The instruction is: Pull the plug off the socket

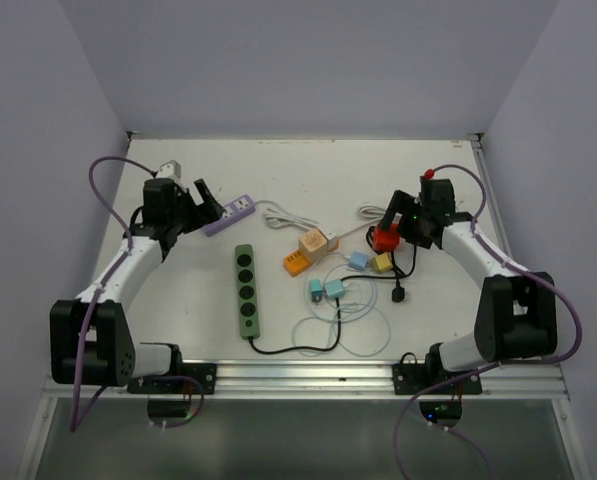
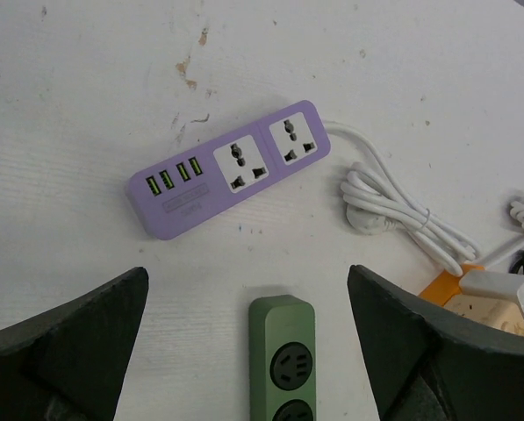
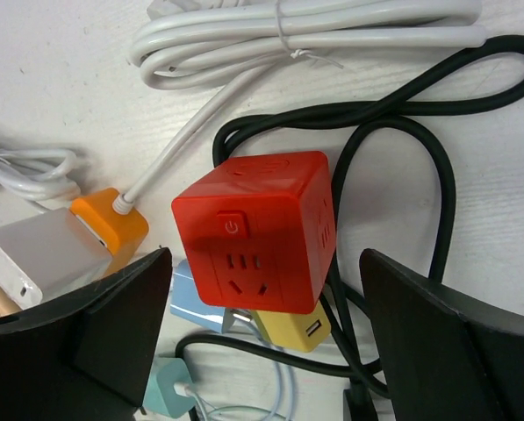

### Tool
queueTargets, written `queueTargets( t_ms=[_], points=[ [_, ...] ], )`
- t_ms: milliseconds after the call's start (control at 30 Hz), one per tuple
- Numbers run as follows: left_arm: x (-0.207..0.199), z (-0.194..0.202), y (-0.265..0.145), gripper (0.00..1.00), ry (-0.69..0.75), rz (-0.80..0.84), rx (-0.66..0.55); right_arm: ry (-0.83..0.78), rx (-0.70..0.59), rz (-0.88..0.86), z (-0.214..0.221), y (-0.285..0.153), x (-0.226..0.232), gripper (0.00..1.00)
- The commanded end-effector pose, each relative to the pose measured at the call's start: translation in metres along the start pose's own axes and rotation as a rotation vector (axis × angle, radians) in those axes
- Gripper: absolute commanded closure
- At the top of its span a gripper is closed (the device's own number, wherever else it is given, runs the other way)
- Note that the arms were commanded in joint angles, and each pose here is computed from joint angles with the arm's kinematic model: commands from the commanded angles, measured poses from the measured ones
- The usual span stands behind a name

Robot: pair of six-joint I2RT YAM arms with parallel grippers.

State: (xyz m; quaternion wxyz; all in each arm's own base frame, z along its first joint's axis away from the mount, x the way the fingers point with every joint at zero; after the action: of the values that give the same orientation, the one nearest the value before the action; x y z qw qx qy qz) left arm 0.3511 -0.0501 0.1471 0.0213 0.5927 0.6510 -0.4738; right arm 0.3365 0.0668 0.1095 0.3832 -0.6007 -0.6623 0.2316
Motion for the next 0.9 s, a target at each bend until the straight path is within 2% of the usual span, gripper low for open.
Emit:
queueTargets(
  t_ms=[0, 200, 300, 367, 433, 500, 533, 600, 633, 700, 767, 867],
  points=[
    [-0.027, -0.02, -0.023, 0.01, 0.073, 0.102, -0.034, -0.007, -0.082, 0.035, -0.033, -0.028, 0.003, 0.08],
    [-0.042, -0.011, -0.037, 0.0, 0.133, 0.21, -0.062, 0.03, -0.149, 0.037, -0.053, -0.07, 0.015, 0.08],
    [-0.055, -0.008, -0.047, 0.01, 0.147, 0.272, -0.055, 0.027, -0.188, 0.021, -0.057, -0.086, 0.041, 0.02],
    [-0.064, -0.007, -0.056, 0.0, 0.166, 0.3, -0.068, 0.003, -0.143, 0.0, -0.048, -0.086, 0.066, 0.01],
    [-0.069, -0.005, -0.062, 0.0, 0.159, 0.333, -0.07, -0.009, -0.074, -0.01, -0.042, -0.081, 0.094, 0.01],
    [-0.071, -0.001, -0.066, 0.0, 0.151, 0.358, -0.063, -0.001, -0.086, 0.021, -0.05, -0.079, 0.111, 0.01],
    [-0.073, -0.001, -0.07, 0.0, 0.148, 0.375, -0.071, -0.025, -0.05, 0.034, -0.04, -0.07, 0.124, 0.01],
    [-0.074, -0.001, -0.074, 0.01, 0.148, 0.381, -0.078, 0.012, -0.069, 0.06, -0.048, -0.066, 0.138, 0.01],
    [-0.075, -0.002, -0.078, 0.01, 0.151, 0.387, -0.093, 0.01, -0.022, 0.087, -0.038, -0.053, 0.143, 0.01],
    [-0.077, -0.002, -0.081, 0.01, 0.157, 0.388, -0.102, 0.068, -0.023, 0.107, -0.046, -0.051, 0.154, 0.01],
    [-0.08, -0.001, -0.086, 0.01, 0.166, 0.39, -0.116, 0.094, 0.065, 0.18, -0.03, -0.035, 0.157, 0.01],
    [-0.087, 0.002, -0.091, 0.01, 0.195, 0.396, -0.124, 0.08, 0.083, 0.214, -0.035, -0.029, 0.18, 0.01]
  ],
)
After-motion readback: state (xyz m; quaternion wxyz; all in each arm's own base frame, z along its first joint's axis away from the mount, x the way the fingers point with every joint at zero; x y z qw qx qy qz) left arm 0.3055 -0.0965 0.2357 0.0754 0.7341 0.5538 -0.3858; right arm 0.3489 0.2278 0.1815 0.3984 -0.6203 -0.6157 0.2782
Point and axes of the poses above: each gripper's point midway between its finger pads, its own y axis out along the fingers, its own x axis along the line the jaws close on, z = x × y, the point moved 3 cm from there along -y, back along the fingers, and after that the axes turned 15 degrees about -y, right-handed, at the moved point
